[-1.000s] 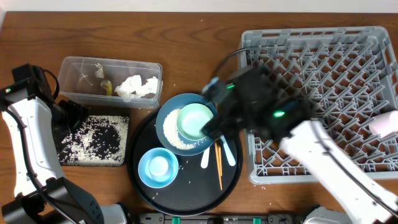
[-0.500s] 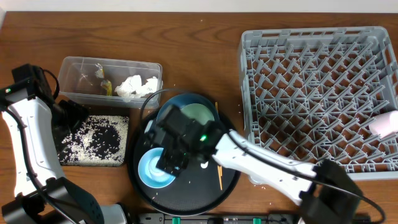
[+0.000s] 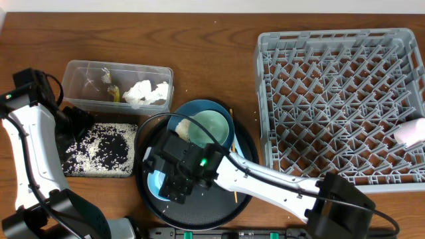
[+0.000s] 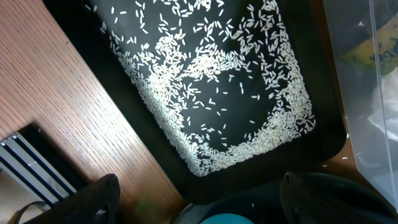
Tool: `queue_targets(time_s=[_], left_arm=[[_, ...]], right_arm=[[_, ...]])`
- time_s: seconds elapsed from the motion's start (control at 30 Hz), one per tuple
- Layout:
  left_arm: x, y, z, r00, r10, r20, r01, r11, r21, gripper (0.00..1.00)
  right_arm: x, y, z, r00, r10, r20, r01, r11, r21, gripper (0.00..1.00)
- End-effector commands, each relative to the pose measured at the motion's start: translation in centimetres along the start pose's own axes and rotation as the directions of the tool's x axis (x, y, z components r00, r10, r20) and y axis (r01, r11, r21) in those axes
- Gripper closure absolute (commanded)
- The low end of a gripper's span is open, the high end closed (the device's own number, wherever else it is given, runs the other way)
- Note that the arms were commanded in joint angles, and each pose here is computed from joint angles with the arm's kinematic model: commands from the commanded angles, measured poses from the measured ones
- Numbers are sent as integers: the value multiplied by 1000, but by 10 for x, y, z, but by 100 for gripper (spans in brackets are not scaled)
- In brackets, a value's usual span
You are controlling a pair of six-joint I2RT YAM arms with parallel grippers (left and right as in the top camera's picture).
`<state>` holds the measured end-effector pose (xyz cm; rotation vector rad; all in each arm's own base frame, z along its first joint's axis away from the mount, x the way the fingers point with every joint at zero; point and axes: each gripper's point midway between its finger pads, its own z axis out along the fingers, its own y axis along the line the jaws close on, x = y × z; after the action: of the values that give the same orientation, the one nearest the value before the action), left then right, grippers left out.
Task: Sort waste into correct bins and load items into the dishwasher rack
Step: 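Reach the right gripper to the light blue cup and grasp it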
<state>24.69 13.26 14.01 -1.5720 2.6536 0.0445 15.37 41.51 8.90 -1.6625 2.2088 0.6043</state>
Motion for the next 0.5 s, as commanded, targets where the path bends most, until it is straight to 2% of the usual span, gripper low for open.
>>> queue_targets(time_s=[0.0,0.47], left_arm=[[-2,1,-6,999,-24,21,24,1000,9,16],[-2,1,-6,999,-24,21,24,1000,9,16]], right_arm=[[-4,6,4,1000,4,0,-4,1000,0,6],[0,3,18,1000,15,-21,-14,999,43,15]])
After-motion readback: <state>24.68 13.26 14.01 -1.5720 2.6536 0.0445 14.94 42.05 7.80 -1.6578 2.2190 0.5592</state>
